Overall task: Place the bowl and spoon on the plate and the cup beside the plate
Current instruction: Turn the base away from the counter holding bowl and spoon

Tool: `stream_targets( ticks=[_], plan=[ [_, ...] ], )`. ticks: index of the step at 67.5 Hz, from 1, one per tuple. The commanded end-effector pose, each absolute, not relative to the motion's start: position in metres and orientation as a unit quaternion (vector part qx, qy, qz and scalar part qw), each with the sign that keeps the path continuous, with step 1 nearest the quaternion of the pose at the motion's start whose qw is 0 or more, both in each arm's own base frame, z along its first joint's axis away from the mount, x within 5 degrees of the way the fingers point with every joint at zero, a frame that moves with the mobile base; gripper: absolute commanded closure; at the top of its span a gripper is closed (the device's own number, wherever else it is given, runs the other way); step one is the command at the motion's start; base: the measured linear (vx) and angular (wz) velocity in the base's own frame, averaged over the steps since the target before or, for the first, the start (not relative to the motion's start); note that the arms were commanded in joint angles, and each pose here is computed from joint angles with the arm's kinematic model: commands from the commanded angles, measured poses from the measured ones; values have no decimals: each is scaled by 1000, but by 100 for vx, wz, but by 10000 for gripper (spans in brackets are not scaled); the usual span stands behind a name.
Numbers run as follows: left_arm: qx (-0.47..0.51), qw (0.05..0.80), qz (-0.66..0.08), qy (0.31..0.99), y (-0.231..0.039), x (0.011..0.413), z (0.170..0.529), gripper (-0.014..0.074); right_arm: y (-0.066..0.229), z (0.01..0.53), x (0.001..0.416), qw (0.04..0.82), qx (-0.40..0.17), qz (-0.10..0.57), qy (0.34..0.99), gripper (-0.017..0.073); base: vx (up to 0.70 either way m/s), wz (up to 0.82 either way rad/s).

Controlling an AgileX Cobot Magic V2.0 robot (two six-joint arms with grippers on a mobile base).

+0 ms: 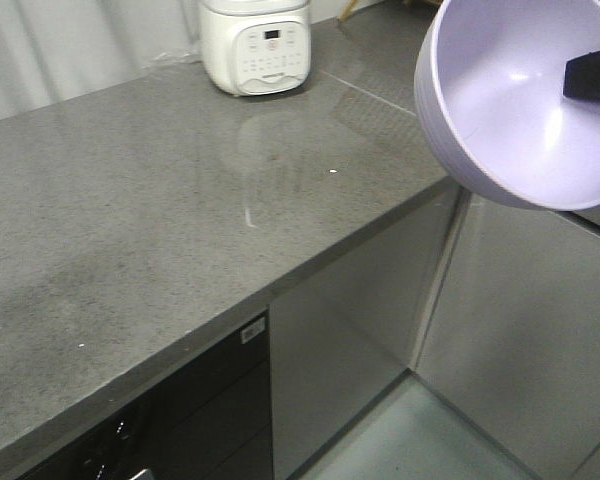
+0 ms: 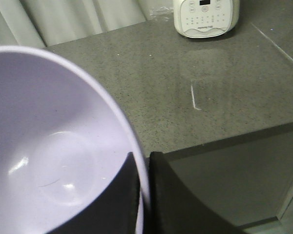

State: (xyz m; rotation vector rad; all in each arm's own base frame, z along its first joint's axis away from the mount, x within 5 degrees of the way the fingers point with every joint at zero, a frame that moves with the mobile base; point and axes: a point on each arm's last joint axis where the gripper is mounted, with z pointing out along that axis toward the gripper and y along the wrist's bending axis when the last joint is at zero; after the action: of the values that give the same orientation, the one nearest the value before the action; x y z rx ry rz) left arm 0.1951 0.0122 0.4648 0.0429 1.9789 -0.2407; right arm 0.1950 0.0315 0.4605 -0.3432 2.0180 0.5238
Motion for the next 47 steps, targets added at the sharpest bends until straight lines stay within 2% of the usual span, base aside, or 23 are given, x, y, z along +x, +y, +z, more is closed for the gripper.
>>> stream_targets(
  ticks=[1, 47],
  plan=[
    [9, 588, -105, 802, 11, 191, 481, 600, 32, 478, 189, 532, -135, 224, 805, 565, -2, -34],
    [9, 588, -105, 802, 11, 191, 481, 600, 32, 478, 189, 532, -135, 224, 805, 565, -4, -31]
  ],
)
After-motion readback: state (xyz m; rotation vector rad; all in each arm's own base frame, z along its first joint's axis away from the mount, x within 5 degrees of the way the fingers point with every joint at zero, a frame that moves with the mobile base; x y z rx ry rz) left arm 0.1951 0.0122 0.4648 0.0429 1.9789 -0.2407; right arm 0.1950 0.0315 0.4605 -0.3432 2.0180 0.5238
